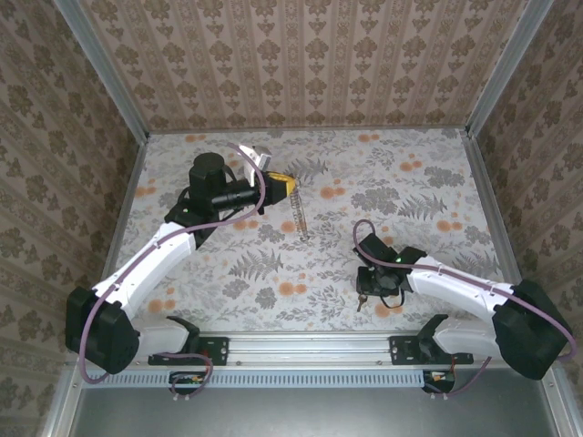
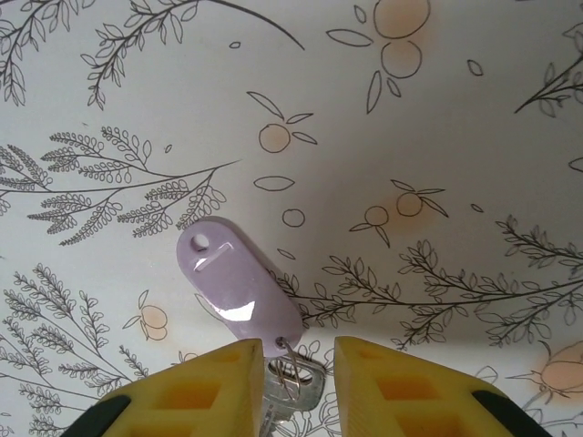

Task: Put the keys on the keyring

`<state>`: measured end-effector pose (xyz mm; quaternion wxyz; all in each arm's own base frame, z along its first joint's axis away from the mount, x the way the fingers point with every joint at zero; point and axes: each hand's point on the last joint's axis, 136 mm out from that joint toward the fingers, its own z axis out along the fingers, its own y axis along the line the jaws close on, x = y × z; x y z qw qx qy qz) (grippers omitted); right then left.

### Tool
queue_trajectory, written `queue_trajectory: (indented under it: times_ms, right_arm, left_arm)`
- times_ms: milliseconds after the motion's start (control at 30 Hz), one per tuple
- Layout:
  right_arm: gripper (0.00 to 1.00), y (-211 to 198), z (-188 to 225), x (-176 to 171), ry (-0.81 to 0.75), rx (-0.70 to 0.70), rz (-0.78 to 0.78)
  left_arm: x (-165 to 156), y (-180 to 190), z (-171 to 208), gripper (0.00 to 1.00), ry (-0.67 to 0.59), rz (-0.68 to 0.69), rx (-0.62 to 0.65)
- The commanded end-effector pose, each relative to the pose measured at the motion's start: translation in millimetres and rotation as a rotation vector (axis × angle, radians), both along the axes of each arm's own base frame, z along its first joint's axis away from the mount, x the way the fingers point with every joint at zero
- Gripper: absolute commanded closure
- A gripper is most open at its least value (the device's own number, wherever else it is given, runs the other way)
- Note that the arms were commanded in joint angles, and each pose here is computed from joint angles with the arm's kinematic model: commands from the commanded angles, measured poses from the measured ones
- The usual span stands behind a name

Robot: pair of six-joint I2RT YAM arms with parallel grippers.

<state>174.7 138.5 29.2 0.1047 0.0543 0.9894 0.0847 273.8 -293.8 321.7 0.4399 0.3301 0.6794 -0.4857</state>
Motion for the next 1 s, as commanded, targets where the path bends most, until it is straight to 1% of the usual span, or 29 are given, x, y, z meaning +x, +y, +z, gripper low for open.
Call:
queue_trajectory:
  times_ms: [0, 433, 667, 800, 900, 933, 967]
  right_arm:
    - [0.72, 1.4, -7.3, -5.6, 0.023, 0.004, 0.002]
    - [0.76, 1.0, -14.4, -9.5, 0.038, 0.001, 0.01]
    - [0.81, 4.2, -15.8, -8.0, 0.038, 0.009, 0.018]
    - [0.87, 5.2, -16.0, -7.6, 0.04, 0.01, 0.023]
    - [0.98, 6.2, -14.5, -6.7, 0.036, 0.013, 0.029]
    - [1.0, 6.4, -13.0, -6.0, 0.031, 0.014, 0.031]
    - [1.0, 6.6, -10.6, -5.2, 0.025, 0.015, 0.034]
  left_arm:
    - [-6.4, 1.6, 25.3, 1.0, -0.096, -0.014, -0.037]
    - [-4.8, 0.6, 24.6, 1.0, -0.091, -0.014, -0.038]
    - [-4.8, 0.8, 24.4, 1.0, -0.091, -0.013, -0.039]
    - [-4.3, 0.8, 23.3, 1.0, -0.088, -0.011, -0.038]
    - [-4.2, 0.5, 24.1, 1.0, -0.091, -0.012, -0.04]
    - [-4.2, 0.5, 23.7, 1.0, -0.09, -0.012, -0.039]
    - [-4.6, 0.6, 23.8, 1.0, -0.09, -0.013, -0.039]
